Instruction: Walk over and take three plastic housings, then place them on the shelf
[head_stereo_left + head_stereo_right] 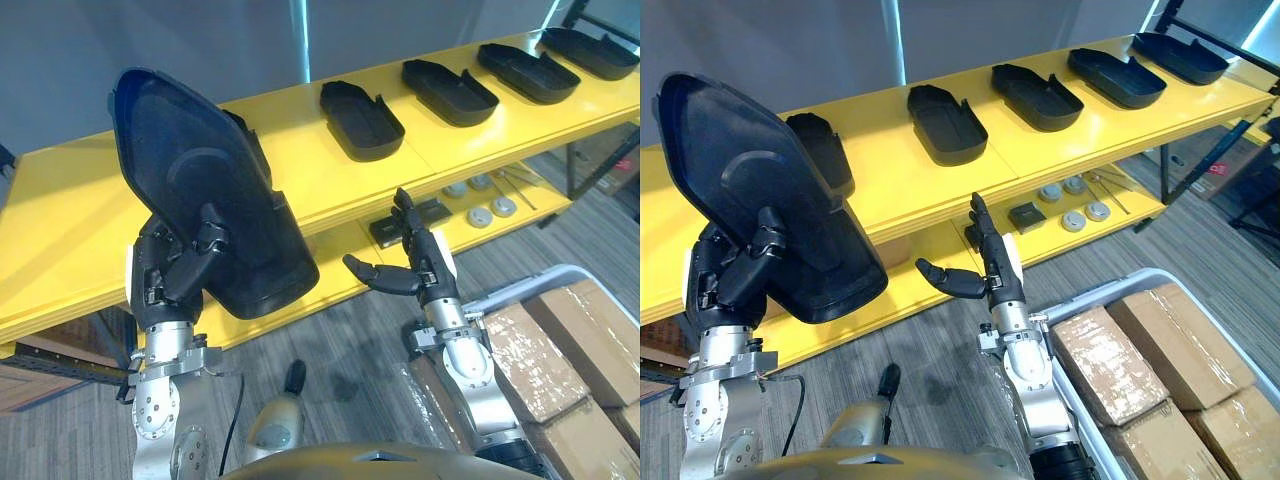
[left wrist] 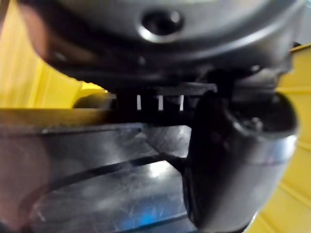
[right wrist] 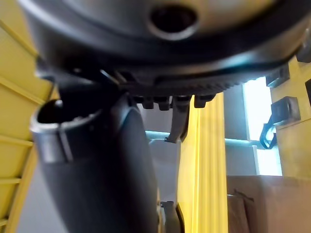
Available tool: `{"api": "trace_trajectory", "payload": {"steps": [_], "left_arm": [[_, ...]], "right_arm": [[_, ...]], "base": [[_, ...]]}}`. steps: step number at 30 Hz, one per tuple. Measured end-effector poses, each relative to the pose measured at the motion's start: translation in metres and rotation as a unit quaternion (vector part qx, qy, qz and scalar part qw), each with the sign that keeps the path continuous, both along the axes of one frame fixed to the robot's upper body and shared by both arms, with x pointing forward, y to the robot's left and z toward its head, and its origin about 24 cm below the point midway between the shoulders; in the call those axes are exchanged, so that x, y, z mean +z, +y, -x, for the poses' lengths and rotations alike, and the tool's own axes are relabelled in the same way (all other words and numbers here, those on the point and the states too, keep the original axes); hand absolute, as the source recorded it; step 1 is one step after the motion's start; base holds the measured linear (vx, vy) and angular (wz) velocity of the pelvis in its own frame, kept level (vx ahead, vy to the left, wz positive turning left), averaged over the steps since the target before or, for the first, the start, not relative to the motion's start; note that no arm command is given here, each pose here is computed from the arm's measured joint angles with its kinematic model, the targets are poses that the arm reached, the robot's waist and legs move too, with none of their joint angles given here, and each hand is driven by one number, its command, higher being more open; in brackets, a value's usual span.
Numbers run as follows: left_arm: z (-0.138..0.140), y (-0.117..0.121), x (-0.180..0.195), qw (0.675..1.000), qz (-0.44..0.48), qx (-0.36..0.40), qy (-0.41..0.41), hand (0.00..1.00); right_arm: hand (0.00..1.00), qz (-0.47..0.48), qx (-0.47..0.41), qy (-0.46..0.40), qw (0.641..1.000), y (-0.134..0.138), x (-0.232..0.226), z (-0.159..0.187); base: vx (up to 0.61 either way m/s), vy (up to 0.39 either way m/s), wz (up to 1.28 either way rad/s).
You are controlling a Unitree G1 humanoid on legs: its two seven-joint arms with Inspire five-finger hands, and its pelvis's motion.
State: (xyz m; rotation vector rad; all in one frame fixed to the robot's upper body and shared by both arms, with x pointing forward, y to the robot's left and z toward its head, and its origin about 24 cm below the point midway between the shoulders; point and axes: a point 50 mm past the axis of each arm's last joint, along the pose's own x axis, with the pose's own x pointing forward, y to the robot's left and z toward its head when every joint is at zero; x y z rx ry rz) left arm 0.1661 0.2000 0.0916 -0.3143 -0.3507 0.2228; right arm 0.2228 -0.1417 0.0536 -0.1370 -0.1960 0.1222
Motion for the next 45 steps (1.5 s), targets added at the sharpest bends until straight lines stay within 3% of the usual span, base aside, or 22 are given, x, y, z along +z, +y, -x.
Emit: {"api": "trace_trajectory", "payload": {"steps": [10,21,30,38,45], "left_arm": [[-0.002,0.002,0.004,1.0,-0.018,-0.012,-0.015,0.0],[-0.014,0.006,0.024,0.996,-0.075,-0.005,-0.053,0.0],[-0.012,-0.006,0.017,0.998,-0.052,-0.025,-0.04,0.0],[-0.013,-0.01,0.019,0.997,-0.036,-0.051,-0.053,0.0],[-0.007,-0.007,0.011,0.999,-0.029,-0.035,-0.029,0.0]], "right_arm": [[1.0,-0.068,-0.025,-0.136,0.988,0.008,0.047,-0.003],[1.0,-0.054,-0.04,-0.158,0.985,0.006,0.053,-0.007],[1.0,-0.058,-0.004,-0.36,0.931,-0.01,0.13,0.02],[1.0,-0.101,-0.036,-0.337,0.936,-0.027,0.122,0.023],[1.0,-0.172,-0.011,-0.292,0.941,-0.023,0.106,0.029]], "base": [[0.0,0.06,0.06],[0.23,0.1,0.47],[0.19,-0.169,0.56],[0.09,-0.025,0.04],[0.0,0.04,0.21]]}}
